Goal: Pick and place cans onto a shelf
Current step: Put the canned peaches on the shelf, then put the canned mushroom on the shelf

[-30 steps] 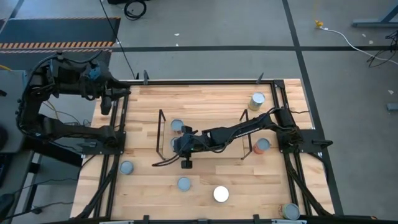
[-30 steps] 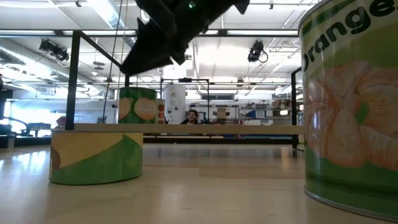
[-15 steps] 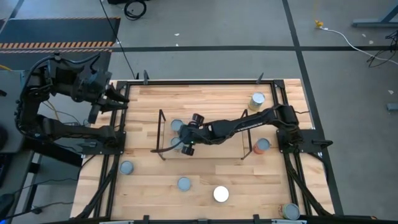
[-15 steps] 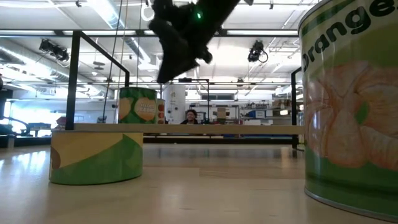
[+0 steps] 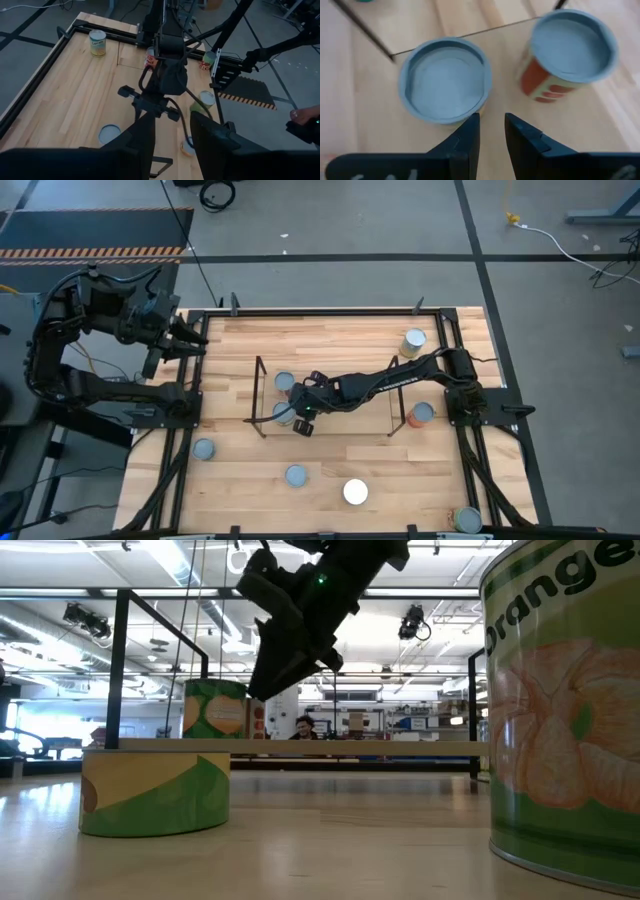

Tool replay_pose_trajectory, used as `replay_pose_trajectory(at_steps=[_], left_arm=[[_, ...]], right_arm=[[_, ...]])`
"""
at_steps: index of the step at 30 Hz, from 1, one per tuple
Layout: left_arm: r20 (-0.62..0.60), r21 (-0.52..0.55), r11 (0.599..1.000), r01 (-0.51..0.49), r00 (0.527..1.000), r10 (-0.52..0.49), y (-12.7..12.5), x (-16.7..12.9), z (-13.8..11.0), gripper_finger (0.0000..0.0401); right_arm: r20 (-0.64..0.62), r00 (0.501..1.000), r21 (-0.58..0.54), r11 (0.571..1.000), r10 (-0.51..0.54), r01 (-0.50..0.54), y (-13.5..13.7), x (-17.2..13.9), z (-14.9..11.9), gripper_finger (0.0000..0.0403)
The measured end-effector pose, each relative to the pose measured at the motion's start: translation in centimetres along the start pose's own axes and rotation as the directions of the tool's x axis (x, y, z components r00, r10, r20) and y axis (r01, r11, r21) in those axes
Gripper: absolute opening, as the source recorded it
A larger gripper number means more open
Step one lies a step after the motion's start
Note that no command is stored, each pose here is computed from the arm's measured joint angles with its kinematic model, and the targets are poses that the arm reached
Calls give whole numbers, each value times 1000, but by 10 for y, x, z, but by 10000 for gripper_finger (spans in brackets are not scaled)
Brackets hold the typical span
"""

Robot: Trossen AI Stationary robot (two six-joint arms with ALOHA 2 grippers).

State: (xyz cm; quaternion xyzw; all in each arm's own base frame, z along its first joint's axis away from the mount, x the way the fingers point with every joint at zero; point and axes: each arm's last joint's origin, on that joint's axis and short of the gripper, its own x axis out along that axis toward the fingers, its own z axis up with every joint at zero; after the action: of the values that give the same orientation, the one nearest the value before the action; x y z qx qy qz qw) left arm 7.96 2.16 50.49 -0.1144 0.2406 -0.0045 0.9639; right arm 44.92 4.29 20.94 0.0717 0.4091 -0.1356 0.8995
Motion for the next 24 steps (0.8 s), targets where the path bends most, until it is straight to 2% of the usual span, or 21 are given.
replay_pose_trajectory(at_steps=[4,10,15,18,21,24], left_arm=[[0,1,1000,0,1000,0,0,0,0,128],[1,1,1000,0,1000,0,0,0,0,128],[24,13,1000,1,1000,-1,0,0,2,128],[46,23,1000,0,999,-1,0,0,5,128],[64,31,1000,0,998,-2,0,0,7,128],[79,37,999,0,997,-3,0,0,8,128]], right_arm=[[3,999,-41,999,36,-36,1,0,1,96],[-2,1000,-48,999,22,-22,1,0,0,96],[-16,1000,-98,995,22,-24,4,-23,8,96],[40,990,-210,970,133,-122,25,-47,14,96],[73,958,-331,912,279,-241,54,-63,11,96],[89,935,-373,882,343,-288,81,-71,1,104]])
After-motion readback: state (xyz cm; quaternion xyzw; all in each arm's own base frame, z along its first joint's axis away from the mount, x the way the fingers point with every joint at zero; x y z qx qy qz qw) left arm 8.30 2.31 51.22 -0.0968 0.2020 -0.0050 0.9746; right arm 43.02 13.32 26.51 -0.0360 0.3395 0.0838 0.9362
